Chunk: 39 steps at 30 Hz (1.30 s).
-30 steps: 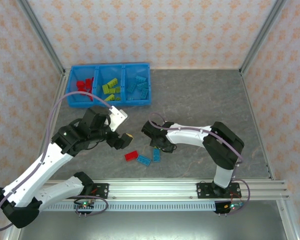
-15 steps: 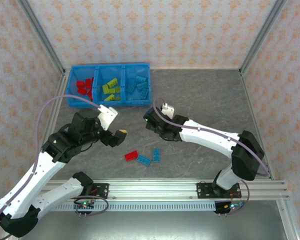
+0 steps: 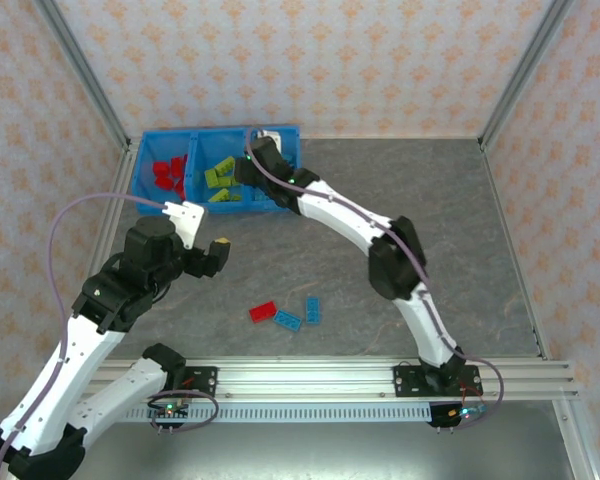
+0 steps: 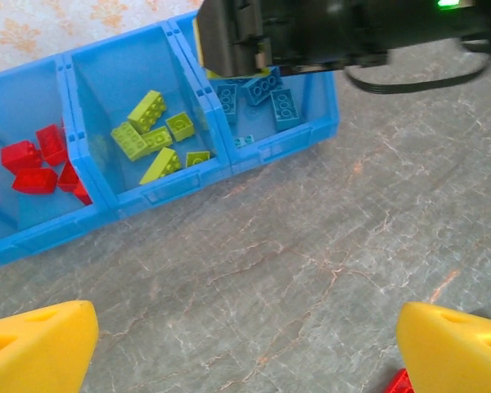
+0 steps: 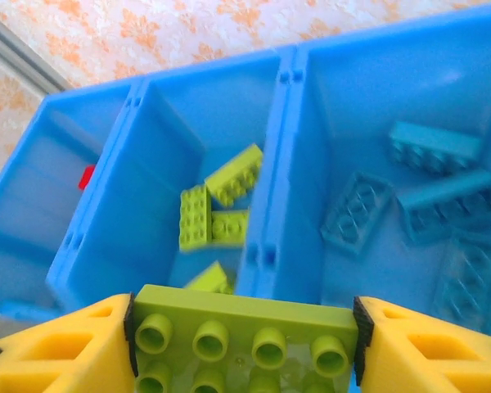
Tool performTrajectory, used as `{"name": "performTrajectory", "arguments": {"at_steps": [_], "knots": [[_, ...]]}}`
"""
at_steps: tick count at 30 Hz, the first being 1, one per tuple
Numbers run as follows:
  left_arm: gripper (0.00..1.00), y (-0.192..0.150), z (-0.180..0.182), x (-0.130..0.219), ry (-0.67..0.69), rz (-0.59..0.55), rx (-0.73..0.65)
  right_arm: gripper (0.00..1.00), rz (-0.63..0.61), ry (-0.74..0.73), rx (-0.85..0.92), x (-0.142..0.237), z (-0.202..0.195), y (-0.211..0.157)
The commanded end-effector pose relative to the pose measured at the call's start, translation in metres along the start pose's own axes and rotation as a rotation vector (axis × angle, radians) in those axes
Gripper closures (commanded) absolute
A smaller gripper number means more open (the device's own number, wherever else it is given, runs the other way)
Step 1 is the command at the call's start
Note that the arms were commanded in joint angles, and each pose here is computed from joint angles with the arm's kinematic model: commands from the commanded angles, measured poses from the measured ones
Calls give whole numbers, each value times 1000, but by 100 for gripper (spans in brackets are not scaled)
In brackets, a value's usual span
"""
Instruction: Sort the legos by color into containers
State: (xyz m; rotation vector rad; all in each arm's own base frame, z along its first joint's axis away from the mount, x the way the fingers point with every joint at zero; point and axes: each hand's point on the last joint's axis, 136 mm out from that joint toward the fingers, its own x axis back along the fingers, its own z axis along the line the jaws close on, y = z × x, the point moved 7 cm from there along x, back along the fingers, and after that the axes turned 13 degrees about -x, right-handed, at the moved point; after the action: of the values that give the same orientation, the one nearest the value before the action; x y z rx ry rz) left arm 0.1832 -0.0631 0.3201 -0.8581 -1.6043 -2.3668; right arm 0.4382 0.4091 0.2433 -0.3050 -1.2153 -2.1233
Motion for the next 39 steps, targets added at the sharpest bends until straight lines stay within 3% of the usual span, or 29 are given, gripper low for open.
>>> {"name": "performTrajectory", "arguments": {"at_steps": [1,4,6,8,15,19,21,25,28,33,36,39], "knots": [[6,-1,8,-1,56,-9,32,37,35,79,93,-29,17,-2],[6,-1,10,-2,61,-2,41,32,10,168,116,-39,34,7],[6,-1,10,-4,55,1,45,11,-15,215,121,-37,43,12],[6,-2,9,-5,48,10,44,3,-21,234,123,-28,48,19],[6,-3,8,-10,45,27,41,2,49,173,161,54,51,48],[5,-3,6,-10,27,26,38,2,128,107,187,115,26,43],[5,1,-3,-9,-64,-5,18,2,148,89,179,146,7,35],[3,13,-35,-5,-398,-94,-47,2,235,61,107,204,-46,-5],[2,17,-50,-5,-545,-123,-61,3,301,52,10,235,-86,-46],[3,15,-61,-13,-650,-85,-78,4,398,-60,-112,256,-136,-121],[3,15,-65,-17,-681,-69,-82,3,480,-94,-89,255,-139,-159],[2,13,-66,-22,-668,-43,-83,3,475,-186,-47,246,-143,-180]]}}
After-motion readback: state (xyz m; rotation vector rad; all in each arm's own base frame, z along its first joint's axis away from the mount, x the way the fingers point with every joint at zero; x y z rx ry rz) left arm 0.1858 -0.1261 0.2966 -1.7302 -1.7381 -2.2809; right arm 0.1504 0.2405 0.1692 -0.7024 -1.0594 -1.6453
